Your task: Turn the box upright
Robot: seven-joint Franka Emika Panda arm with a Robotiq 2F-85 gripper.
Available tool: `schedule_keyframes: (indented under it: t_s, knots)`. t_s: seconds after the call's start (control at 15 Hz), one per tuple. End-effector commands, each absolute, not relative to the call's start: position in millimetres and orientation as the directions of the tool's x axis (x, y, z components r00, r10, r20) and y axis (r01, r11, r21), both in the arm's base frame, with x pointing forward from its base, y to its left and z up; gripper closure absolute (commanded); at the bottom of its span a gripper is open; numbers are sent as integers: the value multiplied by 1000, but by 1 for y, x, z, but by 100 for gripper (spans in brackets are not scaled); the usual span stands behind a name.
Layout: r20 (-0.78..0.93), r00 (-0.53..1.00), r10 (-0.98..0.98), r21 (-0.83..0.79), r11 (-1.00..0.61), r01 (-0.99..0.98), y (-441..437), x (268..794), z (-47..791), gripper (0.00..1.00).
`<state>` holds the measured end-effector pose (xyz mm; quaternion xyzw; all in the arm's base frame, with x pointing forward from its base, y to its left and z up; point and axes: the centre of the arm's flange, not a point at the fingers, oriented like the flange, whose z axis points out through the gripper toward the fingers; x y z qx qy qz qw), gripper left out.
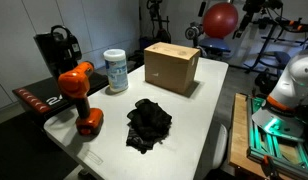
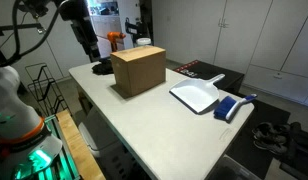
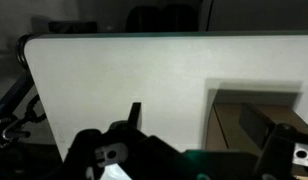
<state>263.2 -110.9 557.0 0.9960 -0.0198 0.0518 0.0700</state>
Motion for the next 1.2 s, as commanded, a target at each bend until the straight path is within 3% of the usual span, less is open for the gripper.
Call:
schedule_keyframes:
  t_s: [0.0, 0.8, 1.13]
  knots:
    - [106, 994, -32, 137, -989, -47, -111, 263, 557, 0]
    - [108, 993, -43, 135, -989, -57, -114, 265, 557, 0]
    - [168, 985, 22, 51, -999, 13, -144, 306, 562, 0]
